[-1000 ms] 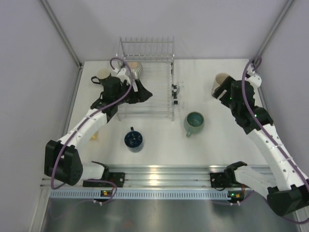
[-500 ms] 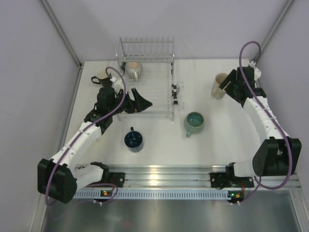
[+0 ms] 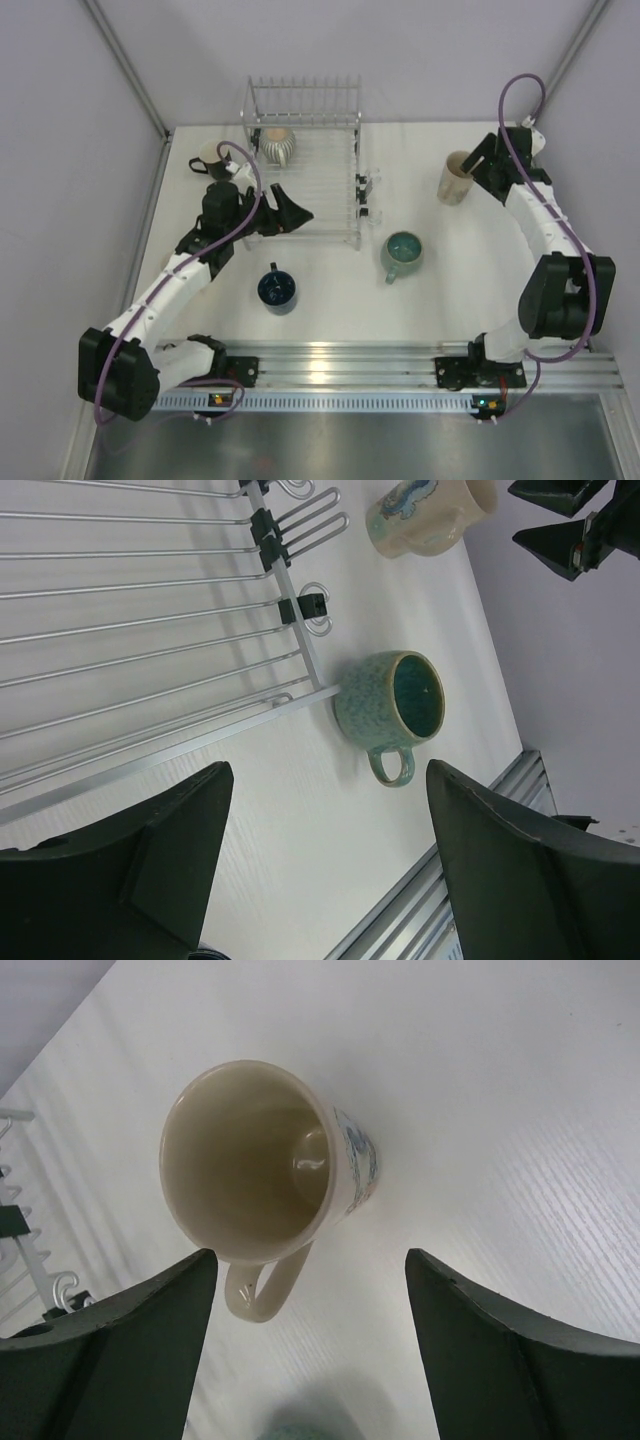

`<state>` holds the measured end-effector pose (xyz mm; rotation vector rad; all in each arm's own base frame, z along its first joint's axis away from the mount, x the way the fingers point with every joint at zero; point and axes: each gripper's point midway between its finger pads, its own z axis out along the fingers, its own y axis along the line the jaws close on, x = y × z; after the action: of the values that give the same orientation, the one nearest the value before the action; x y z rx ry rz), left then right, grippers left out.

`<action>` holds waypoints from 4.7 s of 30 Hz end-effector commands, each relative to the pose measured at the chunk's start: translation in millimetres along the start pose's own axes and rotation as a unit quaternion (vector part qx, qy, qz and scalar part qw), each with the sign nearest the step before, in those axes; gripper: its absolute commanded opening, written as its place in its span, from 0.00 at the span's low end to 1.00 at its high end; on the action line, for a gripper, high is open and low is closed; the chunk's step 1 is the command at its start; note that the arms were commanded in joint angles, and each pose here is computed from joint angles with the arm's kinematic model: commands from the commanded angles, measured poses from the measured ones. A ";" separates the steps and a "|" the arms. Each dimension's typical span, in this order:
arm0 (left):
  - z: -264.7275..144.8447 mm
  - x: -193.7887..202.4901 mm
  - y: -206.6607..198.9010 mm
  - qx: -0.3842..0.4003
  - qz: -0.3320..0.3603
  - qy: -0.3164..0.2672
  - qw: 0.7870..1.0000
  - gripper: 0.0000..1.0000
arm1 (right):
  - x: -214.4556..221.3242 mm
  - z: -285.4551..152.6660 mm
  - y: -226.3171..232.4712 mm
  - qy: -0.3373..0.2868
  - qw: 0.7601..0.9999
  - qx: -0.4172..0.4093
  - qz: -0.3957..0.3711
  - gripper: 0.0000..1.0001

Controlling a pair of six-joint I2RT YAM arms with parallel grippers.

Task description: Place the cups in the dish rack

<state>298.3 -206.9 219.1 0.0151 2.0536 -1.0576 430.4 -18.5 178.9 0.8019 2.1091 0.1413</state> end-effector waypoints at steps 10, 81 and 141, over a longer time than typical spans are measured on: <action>-28.0 -35.6 -10.1 -0.034 0.025 -0.079 0.996 0.83 | -10.5 44.2 -6.0 -0.006 1.000 0.019 0.007 0.71; -7.2 -51.4 -192.0 0.379 0.078 -0.112 0.915 0.78 | 12.5 -341.4 229.5 -0.041 0.666 -0.721 0.186 0.00; -10.8 -43.5 -168.6 0.323 0.087 -0.161 0.929 0.00 | 109.5 -285.8 235.3 0.066 0.675 -0.731 0.075 0.52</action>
<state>245.4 -317.6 325.2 0.3835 1.5033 -1.6040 299.9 281.1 347.0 0.0552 1.4229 1.7226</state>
